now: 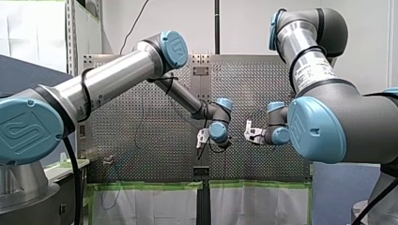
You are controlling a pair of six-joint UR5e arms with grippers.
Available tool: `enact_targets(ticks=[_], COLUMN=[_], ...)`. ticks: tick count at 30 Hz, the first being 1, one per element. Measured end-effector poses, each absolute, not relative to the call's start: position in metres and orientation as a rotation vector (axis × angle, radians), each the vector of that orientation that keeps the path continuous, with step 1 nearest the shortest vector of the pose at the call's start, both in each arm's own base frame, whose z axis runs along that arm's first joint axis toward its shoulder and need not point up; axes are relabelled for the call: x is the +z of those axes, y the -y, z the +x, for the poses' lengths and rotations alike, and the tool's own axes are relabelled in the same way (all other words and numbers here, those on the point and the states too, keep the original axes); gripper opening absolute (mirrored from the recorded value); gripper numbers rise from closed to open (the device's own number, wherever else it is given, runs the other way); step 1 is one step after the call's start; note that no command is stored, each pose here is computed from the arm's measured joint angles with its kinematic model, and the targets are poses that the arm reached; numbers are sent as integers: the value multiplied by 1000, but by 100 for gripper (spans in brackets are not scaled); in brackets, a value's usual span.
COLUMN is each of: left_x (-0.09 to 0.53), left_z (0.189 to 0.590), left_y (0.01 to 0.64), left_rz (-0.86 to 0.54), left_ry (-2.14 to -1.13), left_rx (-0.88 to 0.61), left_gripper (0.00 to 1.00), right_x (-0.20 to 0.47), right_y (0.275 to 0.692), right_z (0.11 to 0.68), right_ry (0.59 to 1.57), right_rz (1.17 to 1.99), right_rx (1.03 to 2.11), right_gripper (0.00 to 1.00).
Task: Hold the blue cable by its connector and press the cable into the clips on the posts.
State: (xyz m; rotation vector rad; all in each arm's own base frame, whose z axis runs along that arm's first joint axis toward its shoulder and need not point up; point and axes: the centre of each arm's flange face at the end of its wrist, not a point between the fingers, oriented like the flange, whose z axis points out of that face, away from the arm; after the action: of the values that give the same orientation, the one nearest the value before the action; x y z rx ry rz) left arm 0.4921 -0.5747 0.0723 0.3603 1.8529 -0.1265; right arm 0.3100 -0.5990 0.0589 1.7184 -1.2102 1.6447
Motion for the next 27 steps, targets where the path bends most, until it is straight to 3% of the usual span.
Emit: enact_targets(ticks=[13, 27], left_x=[57, 58], left_z=[461, 458], left_y=[568, 577], left_rz=[362, 307], left_ry=[-1858, -1810], left_rx=[-143, -193], left_gripper=[100, 100], right_x=[58, 58], right_y=[597, 597], right_z=[310, 309], right_ry=[1213, 1216], right_rz=[1733, 1737], right_rx=[1646, 1644], right_gripper=[0, 0])
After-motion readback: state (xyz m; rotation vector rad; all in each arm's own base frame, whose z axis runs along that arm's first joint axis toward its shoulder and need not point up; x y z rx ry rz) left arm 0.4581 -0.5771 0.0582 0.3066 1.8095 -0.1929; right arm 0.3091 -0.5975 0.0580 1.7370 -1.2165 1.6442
